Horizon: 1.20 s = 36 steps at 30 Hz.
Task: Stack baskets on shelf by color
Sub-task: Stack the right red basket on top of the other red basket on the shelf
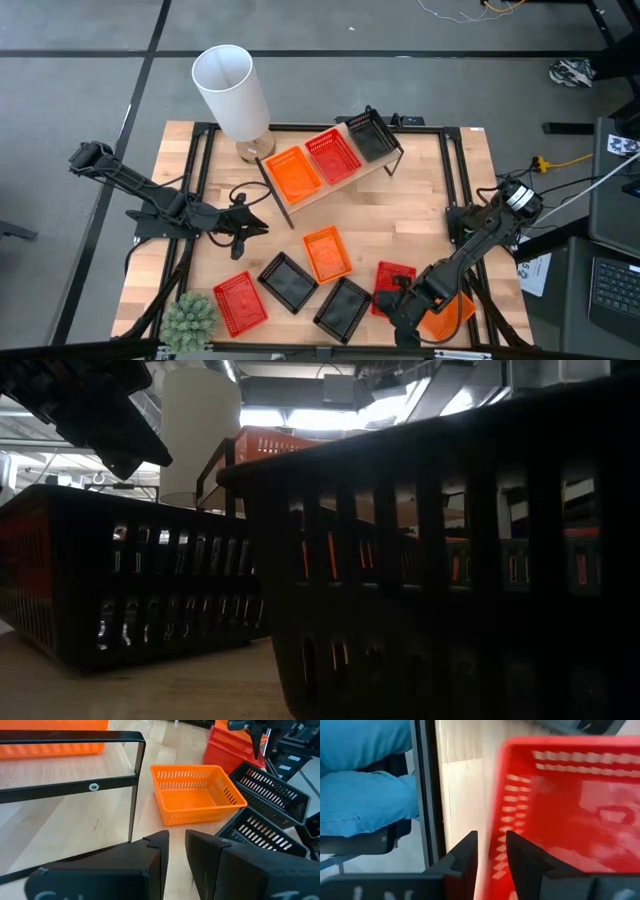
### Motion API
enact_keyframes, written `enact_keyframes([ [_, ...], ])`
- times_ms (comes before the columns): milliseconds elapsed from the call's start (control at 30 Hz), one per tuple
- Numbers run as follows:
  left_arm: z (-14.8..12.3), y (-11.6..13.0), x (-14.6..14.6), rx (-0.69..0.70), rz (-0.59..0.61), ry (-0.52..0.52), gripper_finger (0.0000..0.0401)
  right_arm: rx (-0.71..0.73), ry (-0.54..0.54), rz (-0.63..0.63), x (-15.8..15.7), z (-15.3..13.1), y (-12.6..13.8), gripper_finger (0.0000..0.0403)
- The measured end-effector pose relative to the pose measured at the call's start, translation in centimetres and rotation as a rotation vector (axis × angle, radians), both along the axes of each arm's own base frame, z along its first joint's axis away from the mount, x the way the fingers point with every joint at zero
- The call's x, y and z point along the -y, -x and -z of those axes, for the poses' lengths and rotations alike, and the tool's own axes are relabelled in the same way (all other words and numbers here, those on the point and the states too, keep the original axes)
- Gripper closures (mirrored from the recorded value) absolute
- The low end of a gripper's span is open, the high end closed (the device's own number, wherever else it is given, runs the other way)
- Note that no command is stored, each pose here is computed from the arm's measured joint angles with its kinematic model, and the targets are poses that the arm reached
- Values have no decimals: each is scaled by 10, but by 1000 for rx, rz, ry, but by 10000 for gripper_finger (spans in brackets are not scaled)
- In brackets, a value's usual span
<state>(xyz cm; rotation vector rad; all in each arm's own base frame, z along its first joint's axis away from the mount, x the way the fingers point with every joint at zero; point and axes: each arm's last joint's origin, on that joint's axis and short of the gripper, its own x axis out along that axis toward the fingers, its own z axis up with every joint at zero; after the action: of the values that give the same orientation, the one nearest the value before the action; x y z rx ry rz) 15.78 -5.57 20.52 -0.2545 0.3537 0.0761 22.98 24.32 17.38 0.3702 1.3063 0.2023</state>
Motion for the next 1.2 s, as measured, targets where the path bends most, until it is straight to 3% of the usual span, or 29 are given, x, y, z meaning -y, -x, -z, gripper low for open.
enact_keyframes([
  [133,0,0,0,2,0,1,345,4,18,-3,1,1,1,302],
  [533,0,0,0,1,0,0,345,3,308,46,19,7,9,305],
  [600,0,0,0,1,0,0,345,8,368,52,23,7,11,320],
  [733,0,0,0,1,0,0,345,45,473,33,29,7,11,388],
  [833,0,0,0,1,0,0,345,32,598,24,38,4,11,396],
  [1000,0,0,0,0,3,-9,345,-19,778,23,54,-23,3,398],
  [1200,0,0,0,-2,11,-32,345,85,997,-14,62,-80,-13,400],
])
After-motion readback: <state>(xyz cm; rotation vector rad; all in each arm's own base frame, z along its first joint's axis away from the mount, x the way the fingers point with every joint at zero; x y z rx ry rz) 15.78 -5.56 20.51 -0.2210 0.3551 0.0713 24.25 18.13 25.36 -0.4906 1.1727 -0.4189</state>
